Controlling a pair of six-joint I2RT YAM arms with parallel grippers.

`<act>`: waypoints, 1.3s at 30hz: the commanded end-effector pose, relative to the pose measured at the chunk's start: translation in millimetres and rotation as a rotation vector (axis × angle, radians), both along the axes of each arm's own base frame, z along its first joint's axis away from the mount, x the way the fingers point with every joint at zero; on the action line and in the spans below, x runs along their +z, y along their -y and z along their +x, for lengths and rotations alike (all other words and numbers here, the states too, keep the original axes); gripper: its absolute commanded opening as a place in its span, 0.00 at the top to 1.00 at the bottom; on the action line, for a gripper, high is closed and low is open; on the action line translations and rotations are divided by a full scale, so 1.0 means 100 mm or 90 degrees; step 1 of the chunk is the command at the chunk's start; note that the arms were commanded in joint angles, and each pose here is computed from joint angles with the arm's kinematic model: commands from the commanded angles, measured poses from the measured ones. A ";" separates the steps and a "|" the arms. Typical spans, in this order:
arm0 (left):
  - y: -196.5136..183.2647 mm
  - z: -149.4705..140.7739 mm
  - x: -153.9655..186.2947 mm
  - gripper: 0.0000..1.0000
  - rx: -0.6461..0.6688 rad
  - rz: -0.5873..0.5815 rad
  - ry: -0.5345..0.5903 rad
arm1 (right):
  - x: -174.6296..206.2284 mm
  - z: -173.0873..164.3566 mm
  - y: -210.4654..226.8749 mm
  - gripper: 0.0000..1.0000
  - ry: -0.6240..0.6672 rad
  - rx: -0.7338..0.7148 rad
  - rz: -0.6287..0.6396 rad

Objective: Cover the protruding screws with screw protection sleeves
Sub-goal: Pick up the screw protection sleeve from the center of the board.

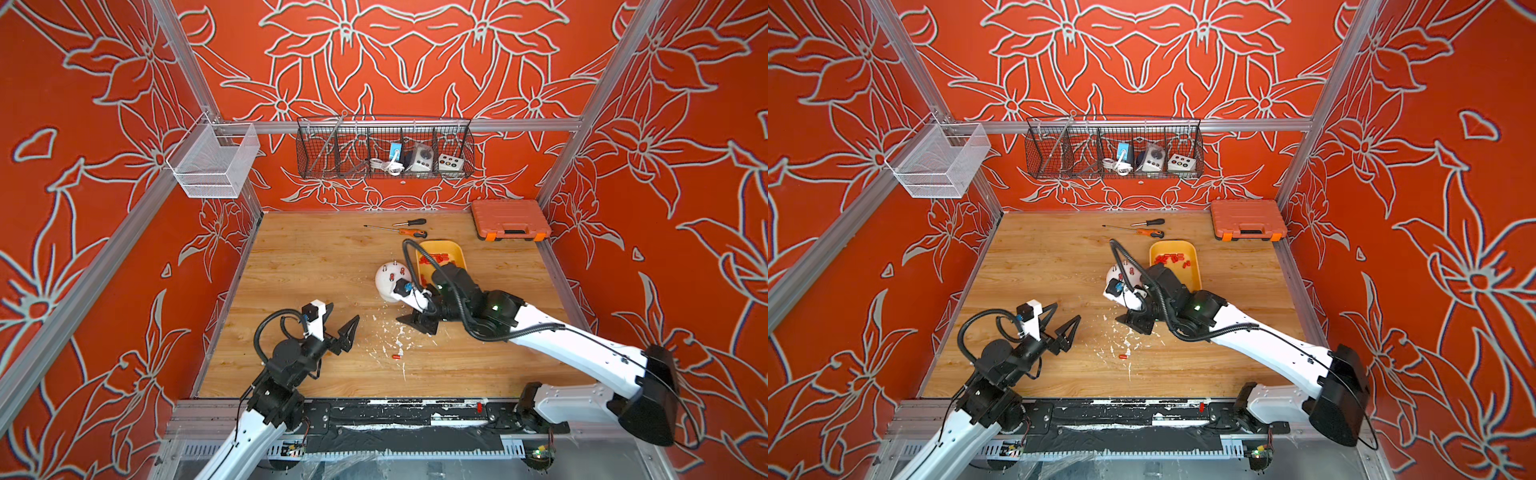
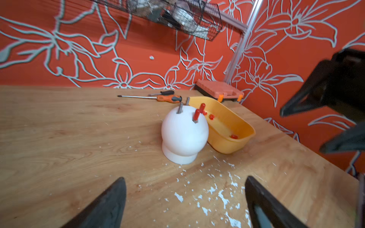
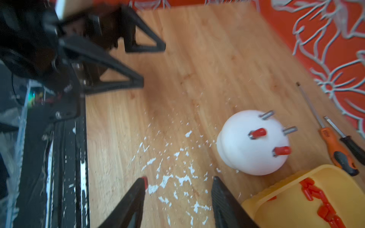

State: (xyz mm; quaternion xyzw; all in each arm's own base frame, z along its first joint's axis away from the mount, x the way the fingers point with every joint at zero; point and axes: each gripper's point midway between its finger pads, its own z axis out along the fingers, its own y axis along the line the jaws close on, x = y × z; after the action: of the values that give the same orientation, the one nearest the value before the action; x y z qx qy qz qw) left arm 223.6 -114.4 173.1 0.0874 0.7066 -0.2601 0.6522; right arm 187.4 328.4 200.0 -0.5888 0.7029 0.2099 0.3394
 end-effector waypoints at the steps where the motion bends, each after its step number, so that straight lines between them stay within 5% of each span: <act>1: -0.06 0.00 -0.10 0.07 0.013 -0.006 -0.027 | -0.49 -0.25 0.31 0.44 -0.065 0.066 -0.174; 7: -0.05 0.02 -0.09 0.06 0.008 -0.014 -0.029 | -0.85 -0.31 0.25 0.49 -0.124 0.101 -0.229; 21: 0.04 -0.08 0.07 0.06 -0.038 -0.014 0.019 | -1.34 -0.32 -0.06 0.45 -0.058 0.154 -0.181; 30: 0.03 -0.07 0.05 0.06 -0.030 -0.010 0.018 | -1.65 -0.41 -0.06 0.44 -0.099 0.176 -0.203; 39: 0.02 -0.07 0.05 0.06 -0.028 -0.005 0.019 | -1.85 -0.44 0.01 0.53 -0.106 0.179 -0.244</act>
State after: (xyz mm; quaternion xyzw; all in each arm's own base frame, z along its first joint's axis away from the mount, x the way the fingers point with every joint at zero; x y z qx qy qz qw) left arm 216.9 -117.1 174.7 0.1000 0.7013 -0.2776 0.6489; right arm 151.4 332.5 27.6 -0.6995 0.6779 0.1719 0.1471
